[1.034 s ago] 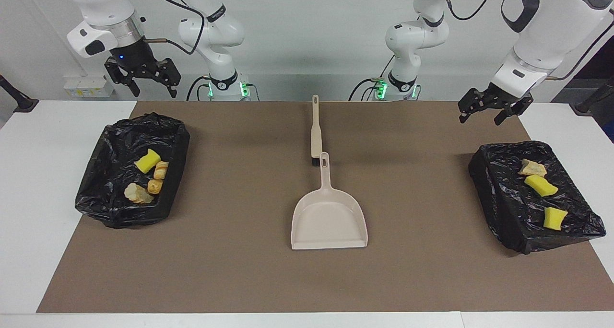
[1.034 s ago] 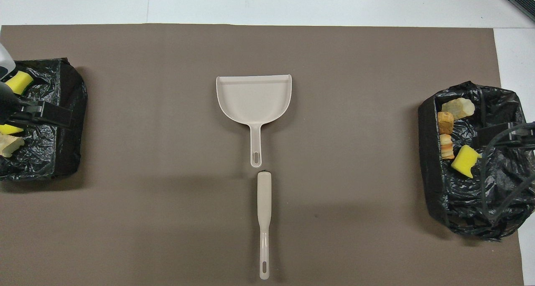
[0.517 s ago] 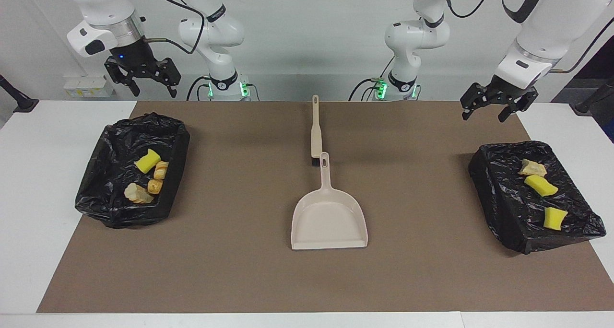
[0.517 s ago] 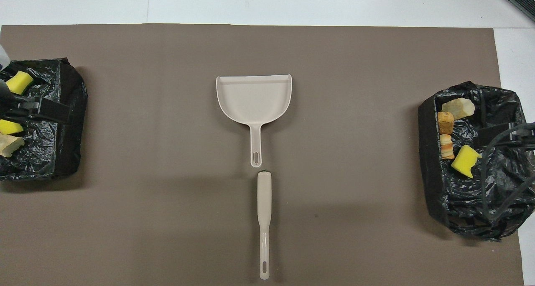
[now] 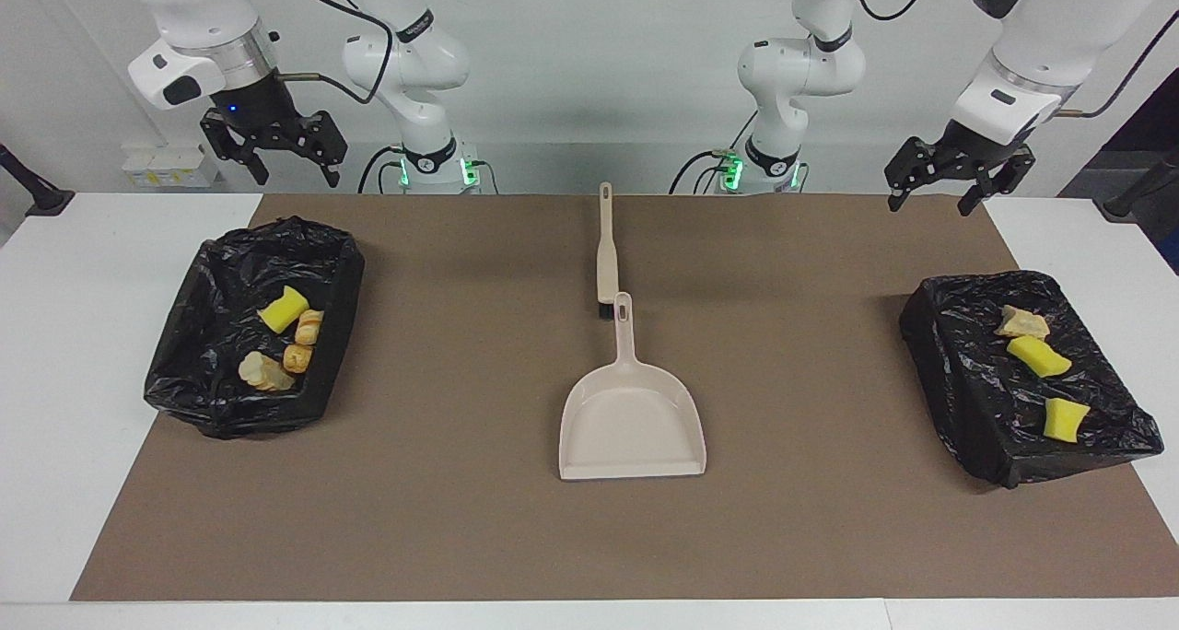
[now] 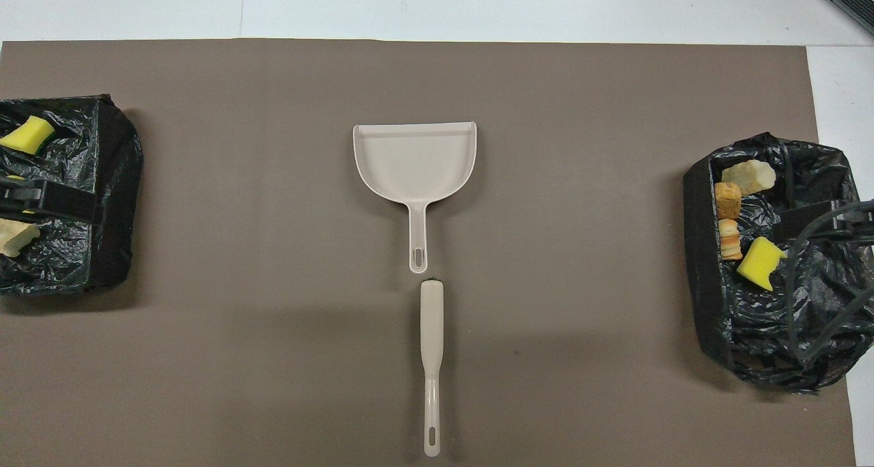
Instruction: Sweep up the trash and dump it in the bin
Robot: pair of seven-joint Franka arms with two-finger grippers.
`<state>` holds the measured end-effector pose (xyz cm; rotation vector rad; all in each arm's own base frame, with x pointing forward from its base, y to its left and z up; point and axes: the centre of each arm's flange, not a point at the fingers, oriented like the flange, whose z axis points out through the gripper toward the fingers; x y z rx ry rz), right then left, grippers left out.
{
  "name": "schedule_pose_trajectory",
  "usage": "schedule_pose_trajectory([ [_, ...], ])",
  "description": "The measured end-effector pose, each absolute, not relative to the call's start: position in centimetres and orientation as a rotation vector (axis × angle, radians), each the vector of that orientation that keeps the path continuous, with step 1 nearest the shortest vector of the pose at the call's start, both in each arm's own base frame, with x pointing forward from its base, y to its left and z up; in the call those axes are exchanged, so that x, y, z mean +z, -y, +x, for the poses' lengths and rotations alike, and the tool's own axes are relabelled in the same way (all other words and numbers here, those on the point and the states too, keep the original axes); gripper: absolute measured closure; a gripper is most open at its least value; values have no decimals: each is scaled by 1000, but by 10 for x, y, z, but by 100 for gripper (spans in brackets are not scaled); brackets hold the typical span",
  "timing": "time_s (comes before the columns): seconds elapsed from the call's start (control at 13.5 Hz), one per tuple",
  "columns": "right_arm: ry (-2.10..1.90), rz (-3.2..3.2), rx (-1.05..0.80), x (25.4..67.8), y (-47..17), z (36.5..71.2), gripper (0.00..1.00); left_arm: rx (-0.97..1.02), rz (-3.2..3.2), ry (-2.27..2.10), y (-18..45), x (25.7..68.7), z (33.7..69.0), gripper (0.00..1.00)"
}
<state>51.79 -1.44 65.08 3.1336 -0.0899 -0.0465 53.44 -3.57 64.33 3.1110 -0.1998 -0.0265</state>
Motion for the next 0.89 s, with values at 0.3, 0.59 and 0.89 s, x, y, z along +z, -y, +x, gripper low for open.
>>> schedule_pose_trajectory([
  [0.3,90,3134,-47,651,14,518,0,-56,3127,263,33,636,522,0],
  [0.59,90,3134,-47,651,14,518,0,-62,3129,325,35,635,522,0],
  [0.89,90,3134,-47,651,14,518,0,-63,3126,356,34,634,522,0],
])
